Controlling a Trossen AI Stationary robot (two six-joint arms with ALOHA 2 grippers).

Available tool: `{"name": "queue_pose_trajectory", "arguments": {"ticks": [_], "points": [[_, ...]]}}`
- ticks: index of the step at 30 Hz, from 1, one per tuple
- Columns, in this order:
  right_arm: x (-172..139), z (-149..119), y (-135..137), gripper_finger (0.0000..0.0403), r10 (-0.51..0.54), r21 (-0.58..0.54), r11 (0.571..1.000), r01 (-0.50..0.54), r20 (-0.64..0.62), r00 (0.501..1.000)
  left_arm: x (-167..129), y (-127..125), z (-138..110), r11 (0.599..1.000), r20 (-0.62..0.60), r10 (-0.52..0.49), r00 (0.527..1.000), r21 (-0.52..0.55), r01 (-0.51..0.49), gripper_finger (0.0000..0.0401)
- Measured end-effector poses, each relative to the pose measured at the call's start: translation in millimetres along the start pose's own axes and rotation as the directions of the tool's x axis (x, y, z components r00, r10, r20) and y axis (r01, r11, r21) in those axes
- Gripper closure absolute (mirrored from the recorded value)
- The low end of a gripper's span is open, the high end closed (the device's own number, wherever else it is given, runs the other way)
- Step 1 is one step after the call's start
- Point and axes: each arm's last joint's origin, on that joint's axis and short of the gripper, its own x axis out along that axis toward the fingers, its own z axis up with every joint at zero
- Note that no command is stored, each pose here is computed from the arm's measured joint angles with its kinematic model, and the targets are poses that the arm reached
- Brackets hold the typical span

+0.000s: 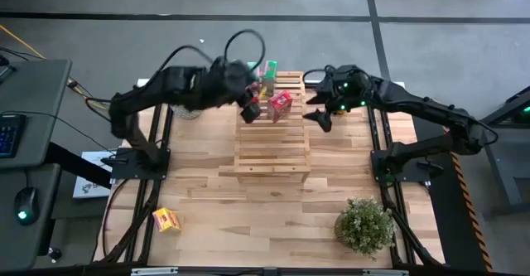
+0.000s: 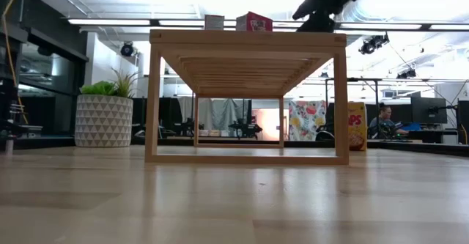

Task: Stack cereal on shelf
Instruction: Put the red cereal box on the shelf and align with the other red cereal box

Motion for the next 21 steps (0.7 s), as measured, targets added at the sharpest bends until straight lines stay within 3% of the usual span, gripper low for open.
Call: {"name": "queue_pose_trajectory", "arguments": {"ticks": [2, 6, 10, 13, 14, 18, 21], "points": [[5.9, -5.6, 2.4, 0.0127, 0.012, -0.019, 1.0, -0.013, -0.013, 1.0, -12.4, -3.4, -13.7, 0.999, 0.022, 0.036, 0.999, 0.002, -0.036, 0.0382], [18.0, -15.7, 5.7, 0.0165, 0.032, -0.045, 0.998, -0.032, -0.005, 0.999, -26.9, -8.1, -50.2, 0.997, 0.087, 0.06, 0.994, -0.055, -0.055, 0.0389], [29.8, -25.5, 4.3, 0.0264, 0.03, -0.045, 0.999, -0.029, 0.031, 0.999, -37.6, -4.1, -88.0, 0.98, 0.233, -0.044, 0.971, -0.178, 0.087, 0.0398], [34.6, -27.2, 4.5, 0.0366, 0.097, -0.059, 0.994, -0.093, 0.075, 0.992, -42.6, 2.8, -112.1, 0.94, 0.392, -0.136, 0.91, -0.239, 0.244, 0.04], [36.4, -25.8, 4.7, 0.0384, 0.113, -0.07, 0.992, -0.106, 0.091, 0.989, -42.8, 5.2, -119.4, 0.923, 0.437, -0.152, 0.887, -0.257, 0.285, 0.04], [50.0, -20.9, 1.2, 0.0384, 0.109, -0.082, 0.992, -0.099, 0.131, 0.985, -45.0, 17.9, -144.7, 0.861, 0.577, -0.137, 0.805, -0.333, 0.385, 0.0401], [63.5, -23.1, -3.9, 0.04, 0.088, -0.091, 0.993, -0.078, 0.108, 0.99, -44.2, 23.3, -157.5, 0.838, 0.615, -0.116, 0.78, -0.361, 0.409, 0.0401]]}}
